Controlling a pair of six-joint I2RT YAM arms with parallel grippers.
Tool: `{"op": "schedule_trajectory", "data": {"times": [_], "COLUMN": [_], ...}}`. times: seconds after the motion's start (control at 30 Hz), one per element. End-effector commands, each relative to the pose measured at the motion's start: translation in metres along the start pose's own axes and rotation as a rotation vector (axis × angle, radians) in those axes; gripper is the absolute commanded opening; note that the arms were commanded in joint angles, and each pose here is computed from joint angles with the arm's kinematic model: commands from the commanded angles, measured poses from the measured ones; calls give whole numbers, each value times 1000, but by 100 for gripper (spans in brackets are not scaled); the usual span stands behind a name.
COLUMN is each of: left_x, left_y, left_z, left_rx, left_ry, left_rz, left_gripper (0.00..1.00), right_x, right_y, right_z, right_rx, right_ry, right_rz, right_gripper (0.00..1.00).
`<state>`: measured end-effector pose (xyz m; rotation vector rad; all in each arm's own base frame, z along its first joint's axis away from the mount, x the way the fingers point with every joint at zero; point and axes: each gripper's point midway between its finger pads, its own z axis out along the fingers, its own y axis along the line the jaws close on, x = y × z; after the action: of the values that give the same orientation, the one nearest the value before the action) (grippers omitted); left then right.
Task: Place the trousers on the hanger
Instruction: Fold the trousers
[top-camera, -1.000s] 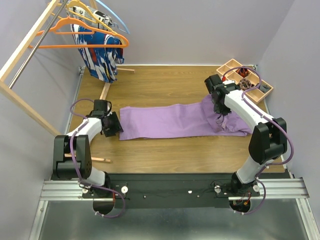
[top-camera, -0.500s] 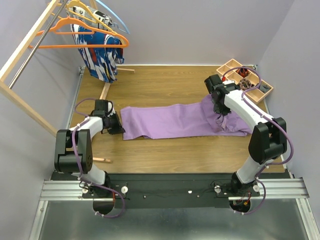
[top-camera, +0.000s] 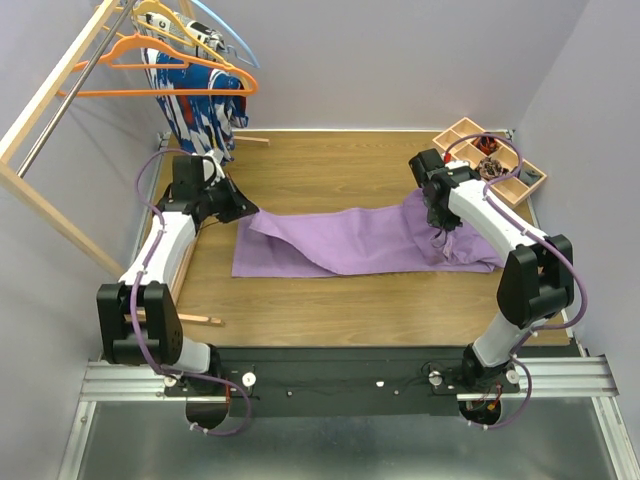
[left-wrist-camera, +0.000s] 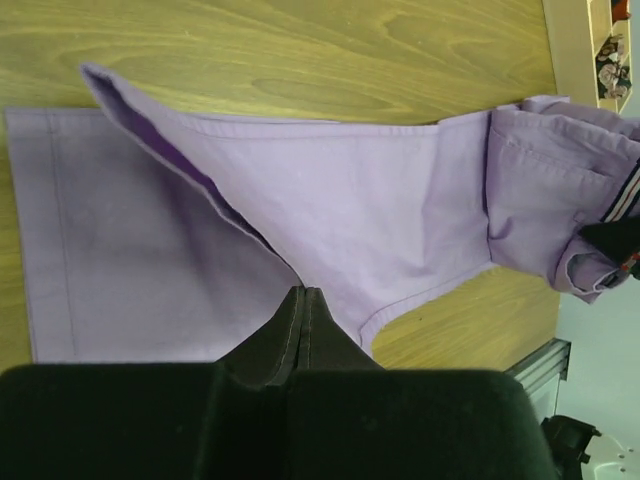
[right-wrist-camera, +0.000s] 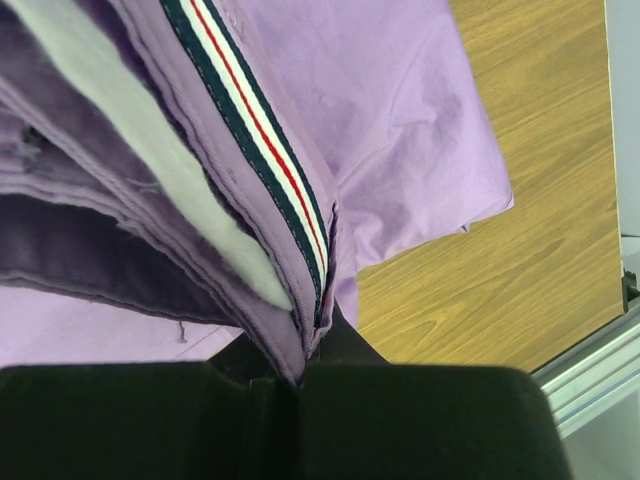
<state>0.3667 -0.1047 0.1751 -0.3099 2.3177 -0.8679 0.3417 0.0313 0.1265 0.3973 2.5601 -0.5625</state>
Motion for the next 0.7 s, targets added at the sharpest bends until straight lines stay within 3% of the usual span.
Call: {"op": "schedule_trajectory", "data": {"times": [0.0,0.33,0.57,0.63,0.67], "left_x": [19,40,45,50,54], "left_y": [-7,64,112,122,126], "left_z": [15,16,-6,-10,-13], "left_rx": [44,-264,-507,-544,-558], "left_ry": [100,146,138,167,185], "left_rz": [-10,51,135,152,151], "left_gripper": [0,0,0,8,20], "right_x": [-15,-16,-17,-19,-20], "right_y": [6,4,5,8,9], "right_z": [-1,-3,-7,-9,-9], "right_rx": [-19,-21,-36,-53,-59], "right_ry": [-35,-44,-45,-44,-45], "right_rz": [46,55,53,51,46], "right_gripper": [1,1,1,1,1]}}
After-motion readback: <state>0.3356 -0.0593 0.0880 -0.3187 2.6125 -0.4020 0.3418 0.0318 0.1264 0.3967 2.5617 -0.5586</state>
